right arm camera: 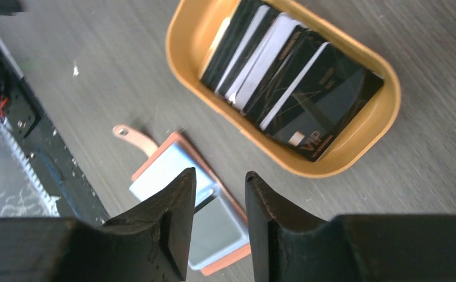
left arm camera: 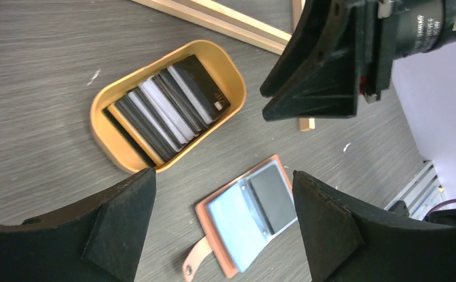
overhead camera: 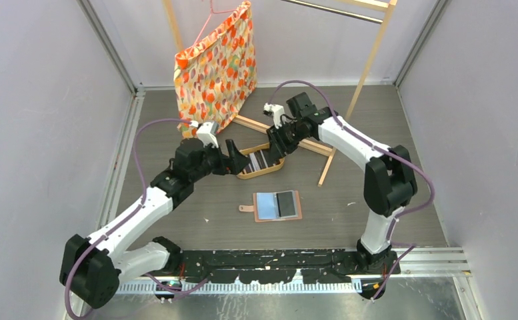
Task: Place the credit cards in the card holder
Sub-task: Pick up the credit card from the storage box.
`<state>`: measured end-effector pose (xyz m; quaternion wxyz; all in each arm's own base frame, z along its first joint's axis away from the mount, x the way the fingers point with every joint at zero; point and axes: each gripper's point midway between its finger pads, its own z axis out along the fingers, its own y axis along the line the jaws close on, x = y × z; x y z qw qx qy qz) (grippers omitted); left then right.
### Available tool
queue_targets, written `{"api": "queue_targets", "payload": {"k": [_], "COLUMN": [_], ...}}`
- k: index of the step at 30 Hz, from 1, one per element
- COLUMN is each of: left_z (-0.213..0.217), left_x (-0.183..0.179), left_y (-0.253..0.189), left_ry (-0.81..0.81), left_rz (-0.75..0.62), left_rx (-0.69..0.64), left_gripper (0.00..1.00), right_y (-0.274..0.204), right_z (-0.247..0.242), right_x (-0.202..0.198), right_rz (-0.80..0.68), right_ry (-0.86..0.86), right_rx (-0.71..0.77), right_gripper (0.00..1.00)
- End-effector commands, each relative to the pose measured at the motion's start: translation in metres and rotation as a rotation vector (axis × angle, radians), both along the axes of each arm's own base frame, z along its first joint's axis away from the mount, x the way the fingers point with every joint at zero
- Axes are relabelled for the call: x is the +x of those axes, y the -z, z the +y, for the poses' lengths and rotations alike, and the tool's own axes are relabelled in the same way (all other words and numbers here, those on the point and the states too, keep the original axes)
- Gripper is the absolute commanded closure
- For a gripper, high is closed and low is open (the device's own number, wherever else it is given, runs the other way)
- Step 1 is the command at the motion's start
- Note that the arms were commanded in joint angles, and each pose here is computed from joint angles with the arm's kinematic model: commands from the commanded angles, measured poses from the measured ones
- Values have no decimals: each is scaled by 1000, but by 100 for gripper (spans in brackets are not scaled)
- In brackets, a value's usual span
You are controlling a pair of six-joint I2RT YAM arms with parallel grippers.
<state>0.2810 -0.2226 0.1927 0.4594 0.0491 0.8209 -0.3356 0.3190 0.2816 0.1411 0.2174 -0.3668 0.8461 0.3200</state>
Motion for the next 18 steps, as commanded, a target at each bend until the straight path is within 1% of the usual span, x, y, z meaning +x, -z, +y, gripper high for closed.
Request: {"api": "queue_targets", "payload": {"k": [1,4,6,8,10,12,18], "left_z": [11,17,19,22,23,25,36], "left_x": [0,-2,0,4,3,-1,-3], "left_y": [-34,-41,-42,-35,-27,-28,-29], "left_ry": [60,120,166,160,159,169,133], "left_rz": [-19,2,-17,-8,26,55,30], "left_rx": [29,134,210,249,245,234,257], "left_gripper": [12,11,12,12,13,13,13], "right_y": [-18,2,10,16,20,23,34], "right_z": [14,18,21,23,24,25,27], "right_x": [43,57,67,73,80,84,90], "right_rz": [-68,-35,-26,4,15,23,61], "right_ry": [115,154,185,226,259,288,366], "right_rx": [24,2,-9,-19,-28,-36,-67], "right_gripper": [57,56,56,54,52,51,49]}}
